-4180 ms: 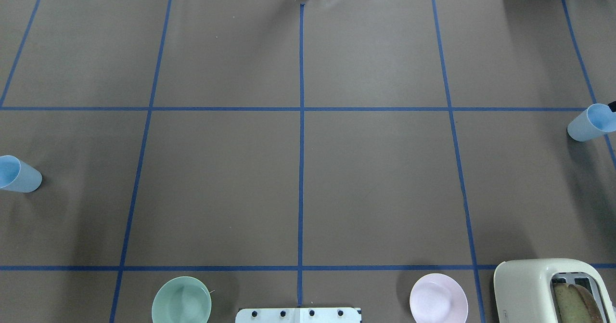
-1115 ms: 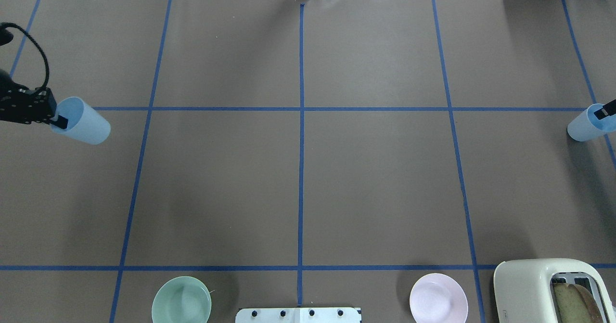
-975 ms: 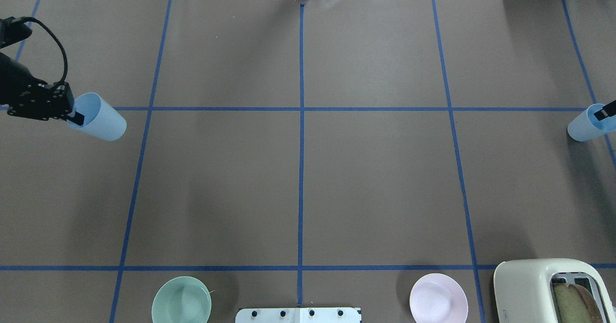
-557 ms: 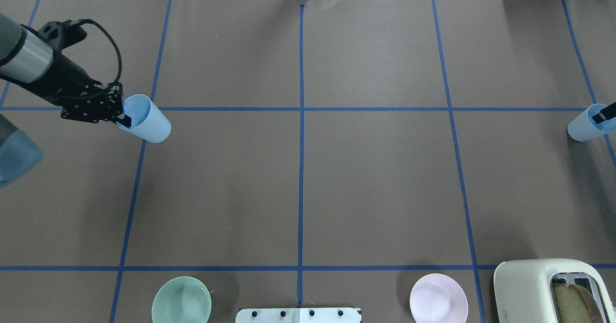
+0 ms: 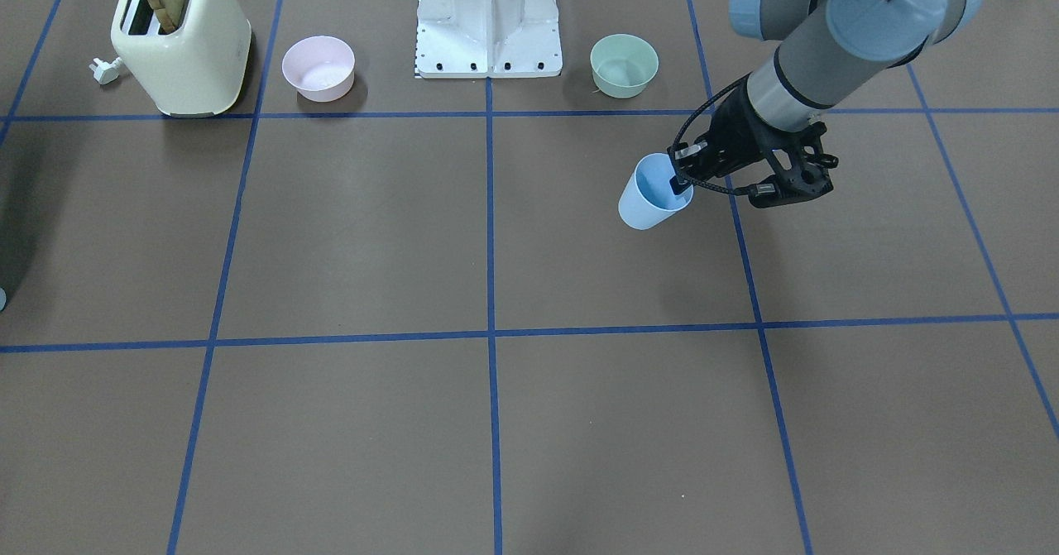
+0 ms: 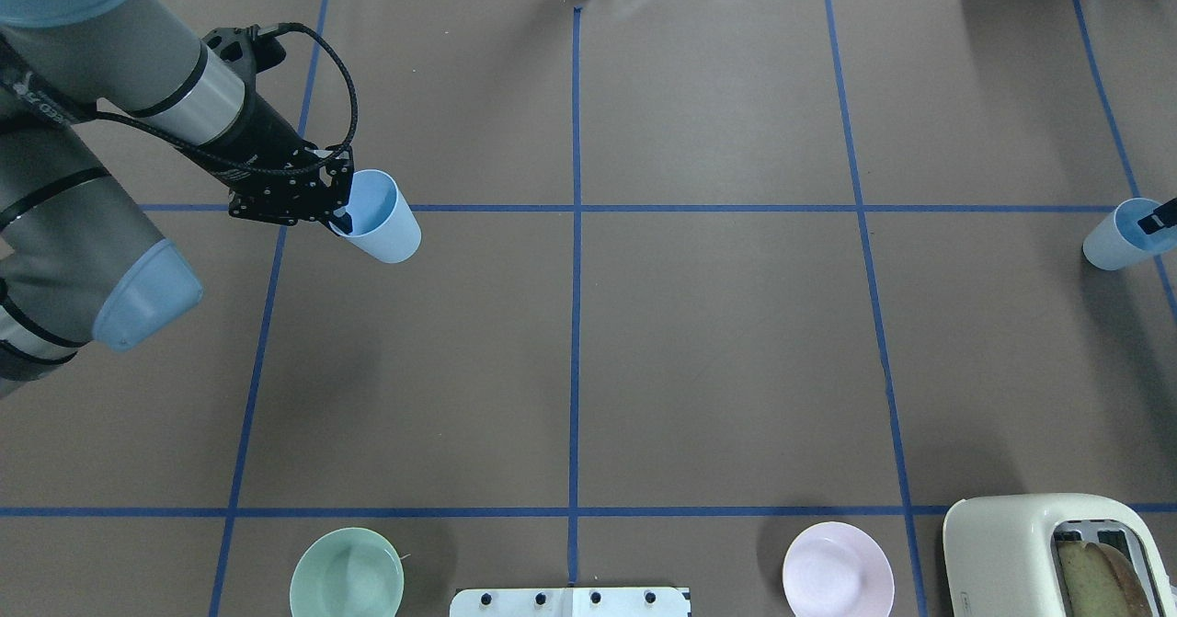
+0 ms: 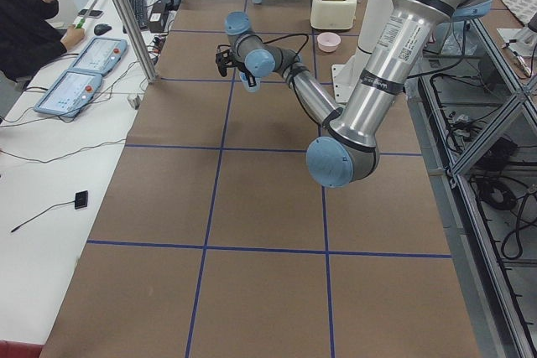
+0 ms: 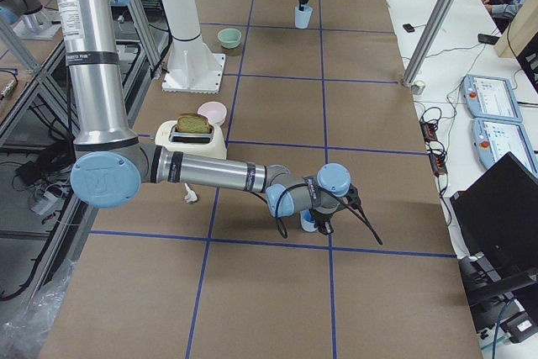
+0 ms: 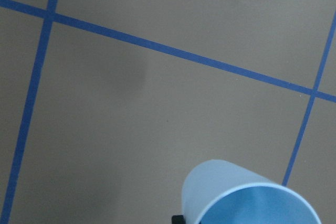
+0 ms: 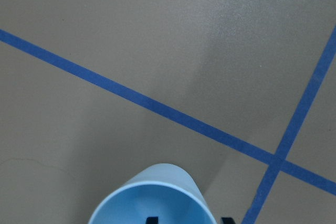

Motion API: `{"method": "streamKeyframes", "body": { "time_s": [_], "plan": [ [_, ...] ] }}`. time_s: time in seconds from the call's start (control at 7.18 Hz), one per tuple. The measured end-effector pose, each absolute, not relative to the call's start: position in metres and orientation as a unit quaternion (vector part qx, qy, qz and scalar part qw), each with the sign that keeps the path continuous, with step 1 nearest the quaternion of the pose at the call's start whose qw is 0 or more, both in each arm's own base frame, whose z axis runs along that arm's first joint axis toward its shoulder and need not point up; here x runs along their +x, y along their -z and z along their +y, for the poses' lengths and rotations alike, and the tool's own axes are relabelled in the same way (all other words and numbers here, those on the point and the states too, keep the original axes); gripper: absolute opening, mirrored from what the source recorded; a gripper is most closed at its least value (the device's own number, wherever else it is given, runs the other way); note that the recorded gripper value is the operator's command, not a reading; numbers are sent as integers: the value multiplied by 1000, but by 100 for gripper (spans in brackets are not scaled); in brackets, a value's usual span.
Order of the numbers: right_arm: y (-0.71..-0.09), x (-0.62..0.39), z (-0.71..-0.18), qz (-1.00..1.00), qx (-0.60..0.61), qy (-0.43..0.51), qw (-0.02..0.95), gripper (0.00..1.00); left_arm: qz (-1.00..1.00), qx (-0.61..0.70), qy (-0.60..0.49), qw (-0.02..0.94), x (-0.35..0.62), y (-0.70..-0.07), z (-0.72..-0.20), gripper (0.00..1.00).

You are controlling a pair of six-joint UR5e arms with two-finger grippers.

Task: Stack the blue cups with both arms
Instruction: 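Carry the held cup with the left gripper toward the table center, then set the left cup down at center while the right gripper brings its cup over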

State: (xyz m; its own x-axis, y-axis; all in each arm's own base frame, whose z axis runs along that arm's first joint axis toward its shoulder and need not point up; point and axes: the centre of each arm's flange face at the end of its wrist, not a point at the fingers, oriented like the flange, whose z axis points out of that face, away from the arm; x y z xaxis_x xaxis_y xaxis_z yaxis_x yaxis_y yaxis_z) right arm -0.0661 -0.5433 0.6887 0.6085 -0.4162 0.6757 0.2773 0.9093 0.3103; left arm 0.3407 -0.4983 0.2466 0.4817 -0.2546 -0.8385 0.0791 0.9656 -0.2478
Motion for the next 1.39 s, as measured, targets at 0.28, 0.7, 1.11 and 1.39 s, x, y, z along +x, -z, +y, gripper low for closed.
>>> {"method": "streamKeyframes", "body": {
  "time_s": [0.28,0.7,1.11,1.39],
  "plan": [
    [-685,-67,-545,-397,91,196,892,0,494,-86,104,859,379,-223,-491,0],
    [-642,-69,-564,-405,118,201,884,0,481,-68,110,867,446,-193,-479,0],
    [-535,-62,-592,-409,115,186,886,0,465,-47,101,878,509,-172,-469,0],
    [-443,-71,-596,-410,111,177,888,0,456,-35,94,884,540,-169,-465,0]
  ]
}}
